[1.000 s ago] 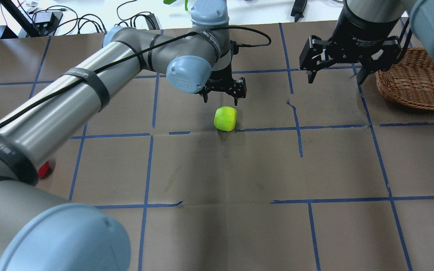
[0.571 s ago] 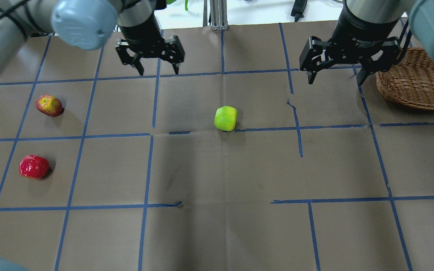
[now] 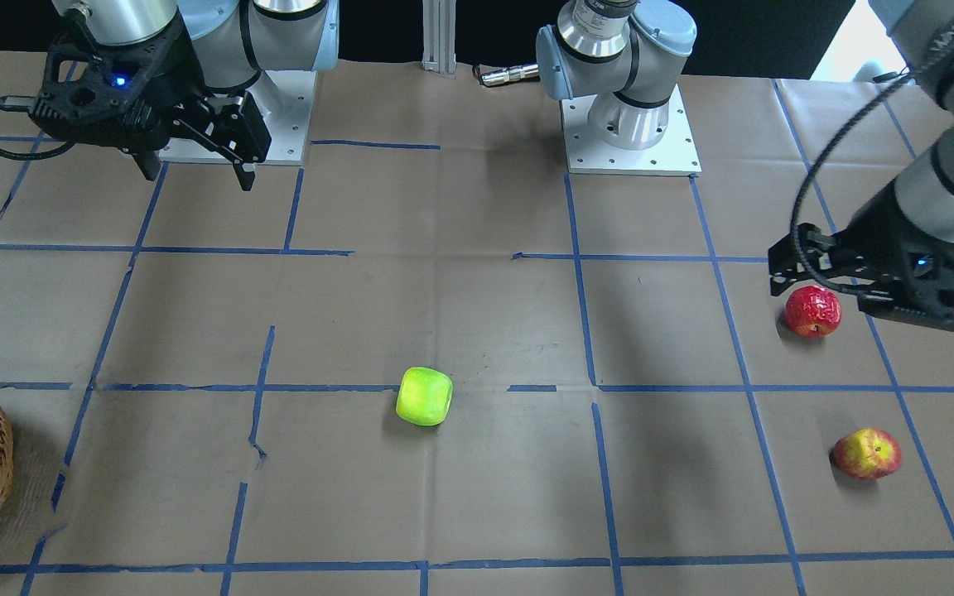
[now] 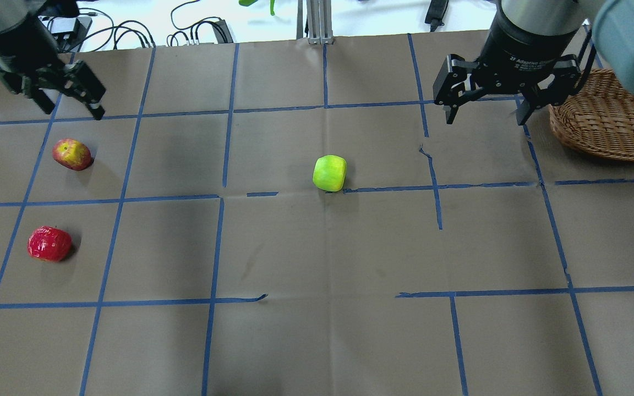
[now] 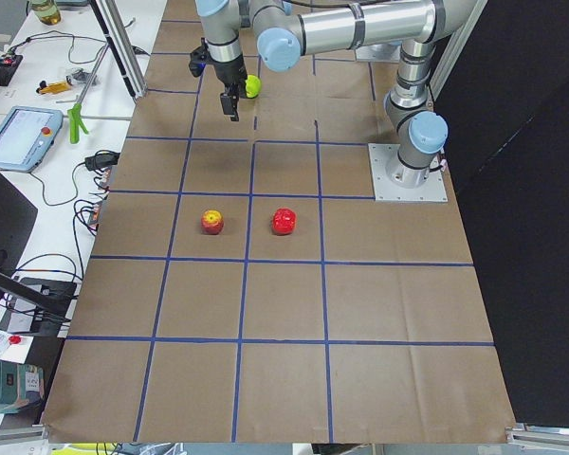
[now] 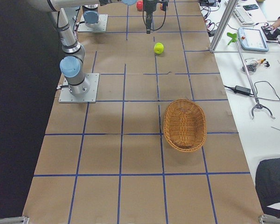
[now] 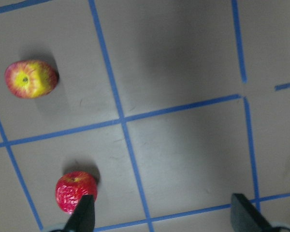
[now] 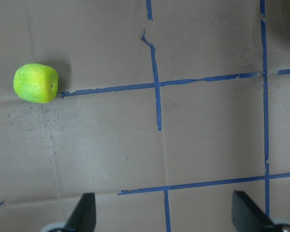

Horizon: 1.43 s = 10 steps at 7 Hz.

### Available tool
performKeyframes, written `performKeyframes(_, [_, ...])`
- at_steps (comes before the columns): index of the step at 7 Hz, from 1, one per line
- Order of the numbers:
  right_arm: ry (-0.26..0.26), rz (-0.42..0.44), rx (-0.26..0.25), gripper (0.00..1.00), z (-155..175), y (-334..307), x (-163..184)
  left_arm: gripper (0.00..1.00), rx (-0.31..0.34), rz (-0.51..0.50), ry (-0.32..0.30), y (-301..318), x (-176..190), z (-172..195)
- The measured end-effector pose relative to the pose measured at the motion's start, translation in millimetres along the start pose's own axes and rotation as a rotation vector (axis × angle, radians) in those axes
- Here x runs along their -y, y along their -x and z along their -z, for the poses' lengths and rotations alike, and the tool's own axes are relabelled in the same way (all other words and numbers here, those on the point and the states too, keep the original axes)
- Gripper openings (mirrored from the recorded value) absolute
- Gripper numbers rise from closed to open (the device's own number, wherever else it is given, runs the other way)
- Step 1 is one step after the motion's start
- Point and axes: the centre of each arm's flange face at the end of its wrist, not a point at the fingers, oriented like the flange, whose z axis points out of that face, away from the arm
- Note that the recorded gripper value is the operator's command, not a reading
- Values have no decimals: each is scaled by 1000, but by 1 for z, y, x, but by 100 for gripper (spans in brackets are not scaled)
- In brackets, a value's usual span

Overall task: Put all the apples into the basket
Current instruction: 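Raise the left gripper and move it back toward the red apple, then lower the right gripper onto the green apple while the left grasps the red apple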

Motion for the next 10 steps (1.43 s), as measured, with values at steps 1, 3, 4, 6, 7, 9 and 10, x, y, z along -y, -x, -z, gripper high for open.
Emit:
performKeyframes(1, [2, -8, 3, 100, -7, 7, 0, 98, -22, -27, 21, 42, -25, -20])
performKeyframes(3, [-6, -36, 55, 100, -46, 57, 18, 98, -14, -51, -3, 104, -69, -75])
performKeyframes(4, [3, -43, 72, 99, -78, 92, 30, 98, 19, -44, -38, 125, -86, -112])
performKeyframes(6, [17, -43, 73, 99, -141, 146, 47, 97, 66, -22, -78, 138, -105, -164])
performKeyframes(7, [19, -48, 72, 99, -171, 165, 55, 97, 62, -17, -79, 139, -106, -181])
performKeyframes(9, [21, -68, 66, 99, -228, 193, 68, 97, 23, -18, -52, 137, -104, -216])
performKeyframes(10, [28, -80, 60, 99, -254, 202, 72, 97, 9, -21, -36, 135, -104, -230])
